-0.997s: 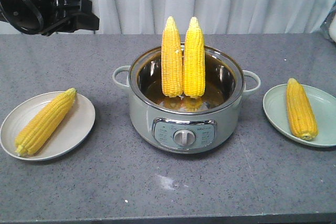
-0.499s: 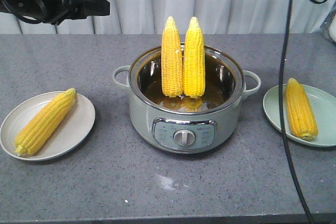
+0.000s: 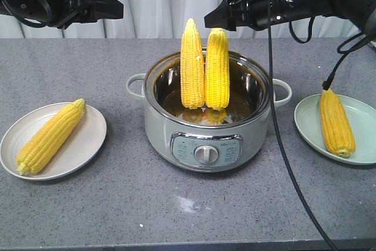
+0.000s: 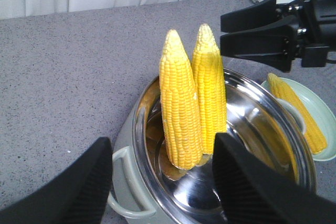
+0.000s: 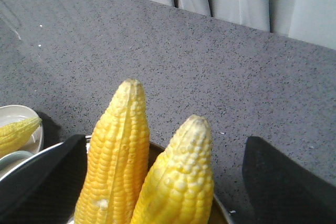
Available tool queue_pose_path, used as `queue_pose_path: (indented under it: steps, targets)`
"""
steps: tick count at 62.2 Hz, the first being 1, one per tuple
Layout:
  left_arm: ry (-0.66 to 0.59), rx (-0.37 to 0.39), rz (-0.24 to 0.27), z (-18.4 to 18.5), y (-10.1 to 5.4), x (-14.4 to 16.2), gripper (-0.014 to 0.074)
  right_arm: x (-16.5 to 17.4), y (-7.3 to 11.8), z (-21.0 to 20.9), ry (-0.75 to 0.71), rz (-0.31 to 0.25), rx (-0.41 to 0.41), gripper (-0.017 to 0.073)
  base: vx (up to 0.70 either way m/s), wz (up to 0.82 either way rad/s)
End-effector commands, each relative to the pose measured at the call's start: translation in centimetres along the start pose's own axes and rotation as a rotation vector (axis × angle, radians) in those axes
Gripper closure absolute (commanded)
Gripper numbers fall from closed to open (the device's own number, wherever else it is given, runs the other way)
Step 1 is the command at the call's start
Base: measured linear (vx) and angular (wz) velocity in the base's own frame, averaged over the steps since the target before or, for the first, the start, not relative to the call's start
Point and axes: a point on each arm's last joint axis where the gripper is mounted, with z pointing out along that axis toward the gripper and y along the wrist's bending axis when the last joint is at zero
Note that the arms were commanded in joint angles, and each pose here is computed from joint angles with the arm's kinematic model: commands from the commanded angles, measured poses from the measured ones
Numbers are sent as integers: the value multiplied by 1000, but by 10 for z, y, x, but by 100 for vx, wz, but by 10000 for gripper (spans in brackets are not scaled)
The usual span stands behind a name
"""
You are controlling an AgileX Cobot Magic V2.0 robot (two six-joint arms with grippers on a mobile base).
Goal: Distribute corn equally
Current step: 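Grasp a corn cob in the pot with the right gripper and lift, then move the left gripper over the pot to the last corn cob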
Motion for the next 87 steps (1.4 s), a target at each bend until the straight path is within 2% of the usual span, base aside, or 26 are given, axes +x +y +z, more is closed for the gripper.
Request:
queue_pose_path:
  steps: [1, 15, 21, 28, 40, 52, 67, 75, 87]
  targets:
    - [-110, 25, -1, -21, -12, -14, 176, -22, 16, -21, -106, 2, 0, -33, 0, 0]
    - [-110, 25, -1, -21, -12, -14, 176, -10, 5, -5, -47, 42, -7, -30, 0, 0]
    - [-110, 24, -1, -21, -12, -14, 176, -7, 5, -4, -24, 43, -12, 9, 0, 0]
    - [-110, 24, -1, -21, -12, -14, 176, -7, 5, -4, -22, 42, -13, 111, 0, 0]
    - [-110, 24, -1, -21, -12, -14, 176, -6, 5, -4, -11, 39, -19, 372, 0, 0]
    - [-109, 22, 1, -21, -12, -14, 176, -9, 8, -7, -22, -8, -23, 574, 0, 0]
    - [-108, 21, 1, -21, -11, -14, 176, -27, 18, -29, -127, -65, 26, 568, 0, 0]
    - [-108, 21, 1, -21, -11, -14, 176, -36, 21, -38, -183, -76, 57, 568, 0, 0]
    - [-98, 25, 1, -20, -12, -13, 176, -37, 22, -40, -196, -76, 60, 568, 0, 0]
